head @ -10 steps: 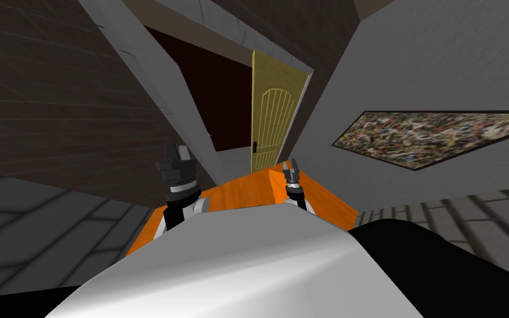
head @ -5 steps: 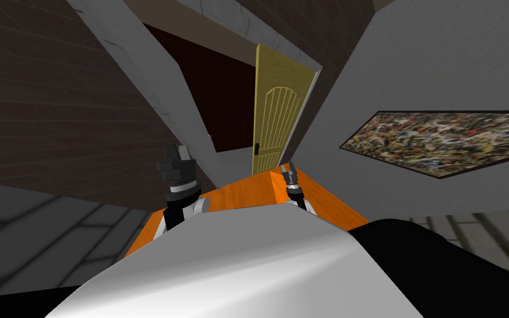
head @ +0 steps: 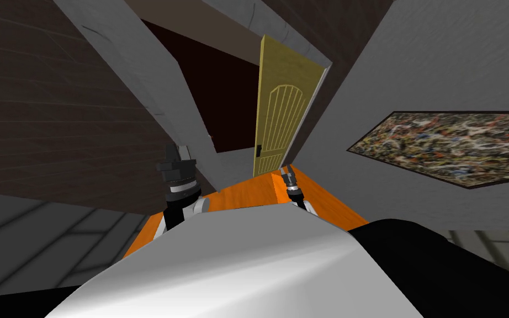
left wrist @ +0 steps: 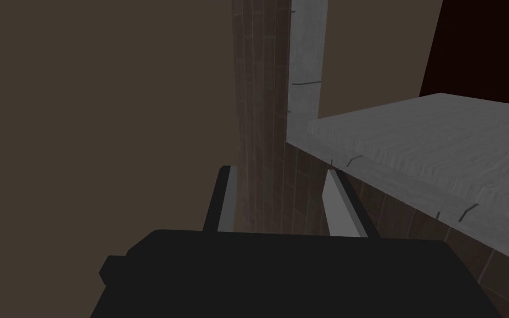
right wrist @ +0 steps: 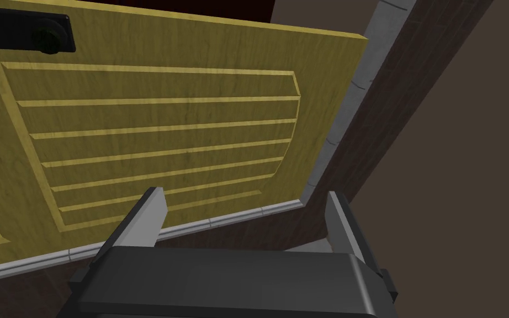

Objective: Push the door open

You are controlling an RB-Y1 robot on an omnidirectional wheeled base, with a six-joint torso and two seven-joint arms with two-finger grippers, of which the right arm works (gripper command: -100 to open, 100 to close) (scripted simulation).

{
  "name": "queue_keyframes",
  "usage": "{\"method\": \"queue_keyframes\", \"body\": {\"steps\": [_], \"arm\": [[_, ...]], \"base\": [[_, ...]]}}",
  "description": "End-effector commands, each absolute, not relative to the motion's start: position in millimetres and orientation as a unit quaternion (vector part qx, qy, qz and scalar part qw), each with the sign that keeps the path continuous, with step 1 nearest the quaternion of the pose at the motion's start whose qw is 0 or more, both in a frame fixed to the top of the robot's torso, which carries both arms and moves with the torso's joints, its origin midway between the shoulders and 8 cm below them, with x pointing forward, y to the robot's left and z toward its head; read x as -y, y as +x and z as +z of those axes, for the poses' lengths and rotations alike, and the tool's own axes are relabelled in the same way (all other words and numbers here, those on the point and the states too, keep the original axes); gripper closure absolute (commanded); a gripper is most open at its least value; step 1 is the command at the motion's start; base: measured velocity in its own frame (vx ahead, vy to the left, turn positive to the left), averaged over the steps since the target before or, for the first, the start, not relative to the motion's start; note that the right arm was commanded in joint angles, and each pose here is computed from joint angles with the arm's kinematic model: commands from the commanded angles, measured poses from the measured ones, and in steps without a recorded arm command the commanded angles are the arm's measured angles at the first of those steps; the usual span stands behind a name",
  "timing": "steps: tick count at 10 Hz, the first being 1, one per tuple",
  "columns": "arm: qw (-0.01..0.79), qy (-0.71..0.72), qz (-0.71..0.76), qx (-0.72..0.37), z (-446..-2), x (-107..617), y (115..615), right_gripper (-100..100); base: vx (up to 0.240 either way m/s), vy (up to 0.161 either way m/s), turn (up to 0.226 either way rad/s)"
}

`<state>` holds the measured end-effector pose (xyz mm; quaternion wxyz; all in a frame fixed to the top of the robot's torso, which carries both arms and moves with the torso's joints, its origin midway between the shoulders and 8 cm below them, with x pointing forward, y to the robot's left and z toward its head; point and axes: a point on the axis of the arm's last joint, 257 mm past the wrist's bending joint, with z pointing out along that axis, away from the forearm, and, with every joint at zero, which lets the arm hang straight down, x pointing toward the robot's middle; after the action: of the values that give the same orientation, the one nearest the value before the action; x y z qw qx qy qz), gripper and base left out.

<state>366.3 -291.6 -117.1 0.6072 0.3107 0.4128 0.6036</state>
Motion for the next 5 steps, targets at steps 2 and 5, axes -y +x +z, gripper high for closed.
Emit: {"method": "queue_keyframes", "body": {"steps": [2, 5], "arm": [[0.591, 0.318, 0.603, -0.43, -135.9, 298.8, 367.8, -100], [0.575, 0.328, 0.601, -0.449, -156.3, 306.4, 368.8, -100]], "base": [[0.153, 0.026, 0.04], [0.135, 0.024, 0.029]]}}
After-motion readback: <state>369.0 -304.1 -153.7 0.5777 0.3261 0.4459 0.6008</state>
